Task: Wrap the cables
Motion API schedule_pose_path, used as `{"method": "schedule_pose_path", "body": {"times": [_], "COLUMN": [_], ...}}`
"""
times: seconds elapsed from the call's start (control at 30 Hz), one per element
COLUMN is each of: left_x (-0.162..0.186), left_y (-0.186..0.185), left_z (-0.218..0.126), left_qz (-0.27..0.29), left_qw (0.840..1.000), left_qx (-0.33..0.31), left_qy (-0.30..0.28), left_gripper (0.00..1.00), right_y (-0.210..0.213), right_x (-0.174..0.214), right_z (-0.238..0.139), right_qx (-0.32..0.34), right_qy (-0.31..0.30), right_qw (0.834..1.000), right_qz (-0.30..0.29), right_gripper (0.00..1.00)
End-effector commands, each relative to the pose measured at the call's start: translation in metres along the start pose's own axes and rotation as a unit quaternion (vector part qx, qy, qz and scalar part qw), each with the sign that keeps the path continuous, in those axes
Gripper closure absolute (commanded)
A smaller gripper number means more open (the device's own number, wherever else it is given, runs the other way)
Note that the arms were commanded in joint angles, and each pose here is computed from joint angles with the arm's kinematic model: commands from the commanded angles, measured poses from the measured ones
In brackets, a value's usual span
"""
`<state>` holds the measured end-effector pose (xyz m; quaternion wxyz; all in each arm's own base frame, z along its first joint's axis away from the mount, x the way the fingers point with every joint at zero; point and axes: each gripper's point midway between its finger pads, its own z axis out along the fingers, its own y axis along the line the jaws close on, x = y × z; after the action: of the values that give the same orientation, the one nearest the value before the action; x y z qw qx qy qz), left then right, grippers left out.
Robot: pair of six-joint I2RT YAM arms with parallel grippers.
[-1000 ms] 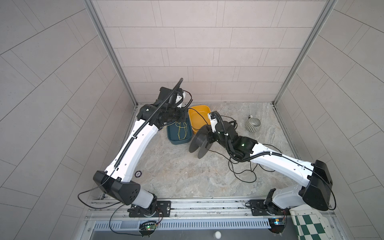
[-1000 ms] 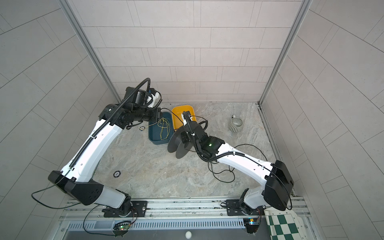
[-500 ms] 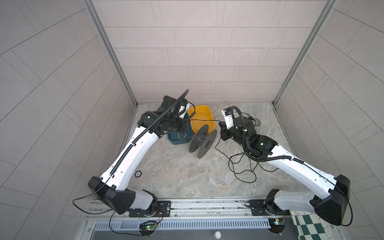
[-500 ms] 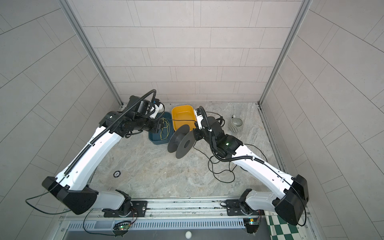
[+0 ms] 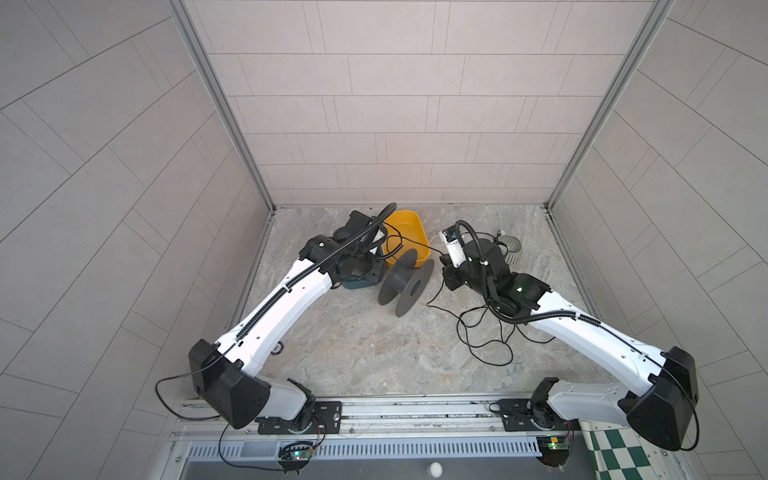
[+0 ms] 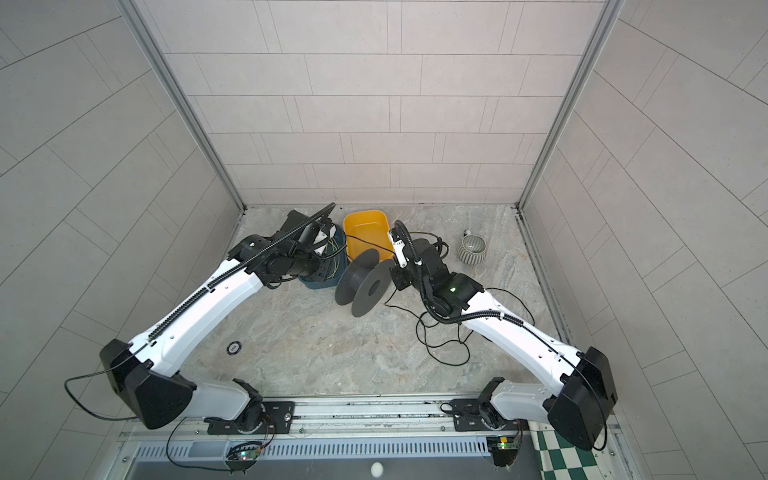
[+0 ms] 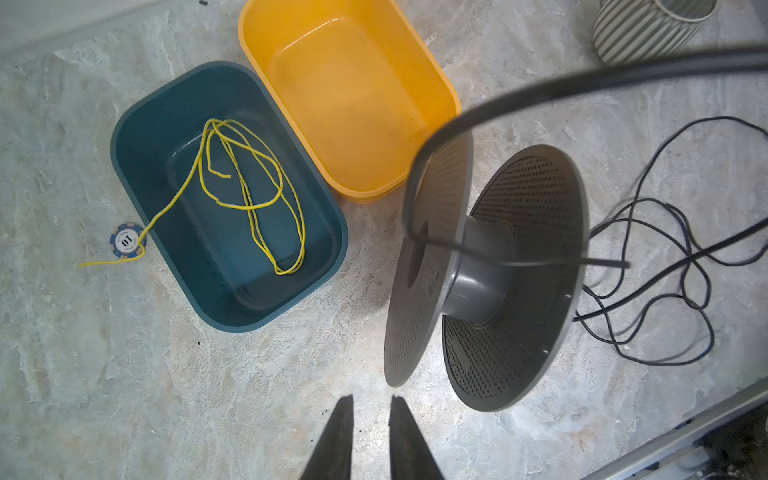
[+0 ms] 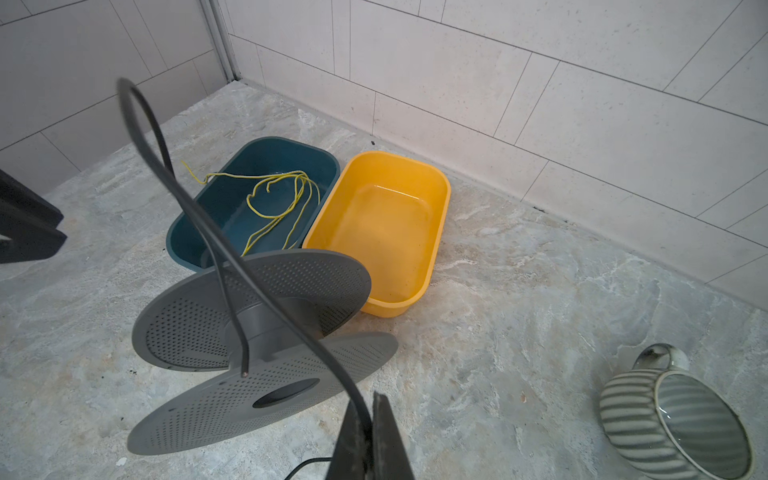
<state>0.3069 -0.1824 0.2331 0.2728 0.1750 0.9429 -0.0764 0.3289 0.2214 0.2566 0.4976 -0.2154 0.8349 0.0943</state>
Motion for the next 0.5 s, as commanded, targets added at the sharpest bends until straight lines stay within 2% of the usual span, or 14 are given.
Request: {"method": "schedule_pose_path", "body": {"times": [0.0, 0.17, 0.27, 0.37, 0.47], "left_x": [0.0, 0.0, -0.003, -0.006, -0.008], "left_y": [0.001, 0.004, 0.011, 0.013, 0.013], "left_z": [0.01, 0.009, -0.001, -0.01, -0.018], "left_qz": [-0.005, -0.005, -0.005, 0.002, 0.003], "left_qw": [1.0, 1.0, 0.999, 0.999, 0.999], "left_qx": [-0.01, -0.018, -0.033, -0.033, -0.021], "left_qy": [-0.001, -0.001, -0.016, -0.029, -0.038], "left_gripper": [0.77, 0.73, 0.63, 0.42, 0.26], "right_y": [-0.001, 0.004, 0.013, 0.021, 0.028], "right_x": [0.004, 0.004, -0.003, -0.009, -0.018], "right_z": [0.001, -0.002, -0.009, -0.012, -0.016], "right_qx": [0.003, -0.014, -0.045, -0.069, -0.092], "right_qy": [-0.002, -0.014, -0.036, -0.047, -0.057], "right_qw": [1.0, 1.0, 0.998, 0.996, 0.993], "right_qz": [-0.009, -0.006, -0.013, -0.032, -0.047], "right_gripper": [1.0, 1.0, 1.0, 1.0, 1.0]}}
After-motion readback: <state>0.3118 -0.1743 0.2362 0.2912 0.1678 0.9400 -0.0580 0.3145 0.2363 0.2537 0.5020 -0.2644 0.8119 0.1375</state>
